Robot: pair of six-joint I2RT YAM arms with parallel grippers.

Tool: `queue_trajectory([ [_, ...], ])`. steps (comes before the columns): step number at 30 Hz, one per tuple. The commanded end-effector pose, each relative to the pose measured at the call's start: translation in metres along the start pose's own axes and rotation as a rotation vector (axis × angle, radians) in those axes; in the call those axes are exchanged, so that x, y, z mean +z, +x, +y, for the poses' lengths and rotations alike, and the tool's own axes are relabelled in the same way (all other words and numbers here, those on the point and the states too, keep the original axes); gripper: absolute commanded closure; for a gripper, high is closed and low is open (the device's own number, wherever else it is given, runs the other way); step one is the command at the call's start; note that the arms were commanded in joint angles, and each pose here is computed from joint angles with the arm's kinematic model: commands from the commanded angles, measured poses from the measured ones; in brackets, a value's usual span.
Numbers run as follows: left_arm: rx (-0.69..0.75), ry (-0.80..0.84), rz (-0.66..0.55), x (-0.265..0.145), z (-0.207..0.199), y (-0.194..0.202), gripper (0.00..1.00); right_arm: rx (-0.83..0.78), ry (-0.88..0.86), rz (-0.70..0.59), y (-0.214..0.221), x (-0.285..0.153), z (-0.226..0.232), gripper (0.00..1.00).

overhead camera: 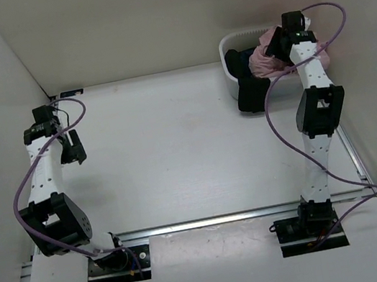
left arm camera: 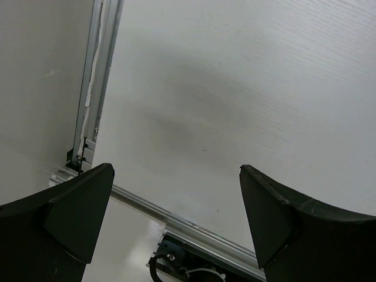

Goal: Fold and stack the trousers
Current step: Grab the trousers from the pile

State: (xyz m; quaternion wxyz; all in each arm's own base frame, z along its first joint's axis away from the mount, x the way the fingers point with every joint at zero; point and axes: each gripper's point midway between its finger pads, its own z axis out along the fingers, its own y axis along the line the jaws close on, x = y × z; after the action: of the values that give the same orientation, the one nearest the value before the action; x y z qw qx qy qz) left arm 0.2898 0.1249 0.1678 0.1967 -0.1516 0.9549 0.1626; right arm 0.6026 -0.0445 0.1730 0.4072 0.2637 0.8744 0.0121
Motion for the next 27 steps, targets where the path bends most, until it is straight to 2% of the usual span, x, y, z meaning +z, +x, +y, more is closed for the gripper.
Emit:
queue_trajectory([
  [1, 0.005, -0.076, -0.013, -0.011, 0.014, -0.001, 0.0, -0.013, -0.09, -0.118, -0.039, -0.026, 0.028, 0.29],
  [2, 0.005, -0.054, -0.013, -0.011, 0.01, -0.001, 0.0, -0.023, -0.059, -0.126, -0.041, -0.031, 0.021, 0.45],
  [3, -0.002, -0.04, -0.033, -0.016, 0.009, -0.002, 0.0, -0.023, -0.056, -0.16, -0.05, -0.051, 0.025, 0.67],
  [4, -0.001, -0.027, -0.032, -0.017, 0.007, 0.001, 0.0, -0.031, -0.019, -0.161, -0.043, -0.055, 0.021, 1.0],
  [6, -0.007, -0.005, -0.054, -0.021, 0.005, 0.003, 0.0, -0.042, -0.061, -0.239, -0.062, -0.101, 0.031, 1.0],
  [7, -0.008, -0.005, -0.057, -0.023, 0.005, 0.006, 0.0, -0.071, -0.108, -0.231, -0.052, -0.115, 0.048, 1.0],
  [9, -0.02, 0.024, -0.101, -0.027, 0.001, 0.006, 0.0, -0.146, -0.213, -0.317, -0.065, -0.179, 0.079, 1.0],
  [10, -0.022, 0.035, -0.113, -0.028, 0.0, 0.007, 0.0, -0.206, -0.296, -0.333, -0.05, -0.209, 0.115, 1.0],
  [12, -0.027, 0.067, -0.139, -0.033, -0.005, 0.009, 0.0, -0.275, -0.405, -0.425, -0.049, -0.282, 0.145, 1.0],
  [13, -0.026, 0.08, -0.139, -0.033, -0.007, 0.009, 0.0, -0.299, -0.522, -0.447, -0.029, -0.32, 0.182, 1.0],
  [15, -0.028, 0.113, -0.158, -0.039, -0.011, 0.008, 0.0, -0.26, -0.683, -0.495, -0.018, -0.385, 0.202, 1.0],
  [16, -0.029, 0.123, -0.167, -0.041, -0.012, 0.005, 0.0, -0.217, -0.852, -0.506, -0.004, -0.432, 0.224, 1.0],
  [17, -0.039, 0.126, -0.165, -0.04, -0.01, 0.005, 0.0, -0.19, -0.94, -0.5, 0.009, -0.46, 0.237, 1.0],
  [18, -0.05, 0.133, -0.185, -0.046, -0.008, -0.001, 0.0, -0.13, -1.026, -0.536, 0.004, -0.491, 0.24, 1.0],
  [20, -0.063, 0.127, -0.194, -0.05, -0.003, -0.005, 0.0, -0.048, -1.101, -0.449, 0.029, -0.501, 0.253, 1.0],
  [22, -0.07, 0.107, -0.219, -0.056, 0.002, -0.015, 0.0, 0.011, -1.091, -0.393, 0.042, -0.492, 0.252, 1.0],
  [24, -0.074, 0.106, -0.234, -0.061, 0.004, -0.025, 0.0, 0.076, -0.98, -0.258, 0.076, -0.45, 0.246, 1.0],
  [25, -0.075, 0.106, -0.24, -0.065, 0.005, -0.027, 0.0, 0.051, -0.867, -0.182, 0.11, -0.408, 0.236, 0.99],
  [26, -0.075, 0.106, -0.24, -0.064, 0.005, -0.03, 0.0, 0.047, -0.811, -0.138, 0.129, -0.388, 0.229, 0.92],
  [27, -0.073, 0.106, -0.232, -0.064, 0.005, -0.031, 0.0, 0.087, -0.761, -0.063, 0.15, -0.371, 0.222, 0.82],
])
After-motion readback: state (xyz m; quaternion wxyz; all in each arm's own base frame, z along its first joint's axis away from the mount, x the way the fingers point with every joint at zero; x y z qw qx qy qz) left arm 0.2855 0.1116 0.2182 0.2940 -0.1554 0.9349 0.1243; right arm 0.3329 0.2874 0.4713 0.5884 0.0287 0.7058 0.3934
